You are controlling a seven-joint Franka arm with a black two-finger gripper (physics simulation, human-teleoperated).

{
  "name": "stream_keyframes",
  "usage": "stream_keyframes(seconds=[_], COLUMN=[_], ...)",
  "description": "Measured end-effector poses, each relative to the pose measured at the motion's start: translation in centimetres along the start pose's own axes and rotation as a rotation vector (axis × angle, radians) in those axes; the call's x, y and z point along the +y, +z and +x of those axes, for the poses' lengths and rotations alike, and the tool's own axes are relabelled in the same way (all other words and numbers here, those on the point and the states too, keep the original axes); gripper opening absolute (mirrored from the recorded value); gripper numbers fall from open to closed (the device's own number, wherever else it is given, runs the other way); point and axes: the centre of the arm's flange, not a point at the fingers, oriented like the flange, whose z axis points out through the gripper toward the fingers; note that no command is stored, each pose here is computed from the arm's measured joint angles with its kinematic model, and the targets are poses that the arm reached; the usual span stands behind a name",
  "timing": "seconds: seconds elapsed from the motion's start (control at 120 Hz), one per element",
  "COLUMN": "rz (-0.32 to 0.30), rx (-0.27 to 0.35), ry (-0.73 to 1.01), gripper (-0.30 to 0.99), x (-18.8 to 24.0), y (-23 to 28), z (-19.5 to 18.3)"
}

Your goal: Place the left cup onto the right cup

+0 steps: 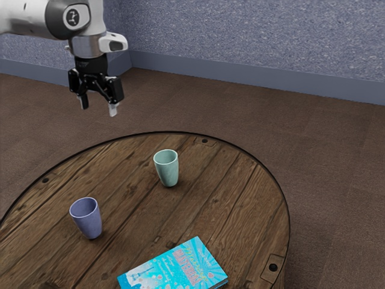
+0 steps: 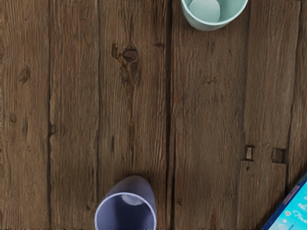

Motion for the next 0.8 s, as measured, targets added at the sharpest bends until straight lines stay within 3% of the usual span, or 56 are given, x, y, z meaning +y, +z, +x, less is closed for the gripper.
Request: stream_keyframes(seconds=[0.108,0.433,0.8], rz=[-0.004,-0.051,-0.036], rx=[-0.021,-0.082,-0.033], ry=[-0.006,-0.023,0.018], gripper=[0.69,0.69,0.69], x=[-0.4,-2.6,-0.3], y=[1.1,12.4,21.0], z=[-0.4,-8.6,-8.7])
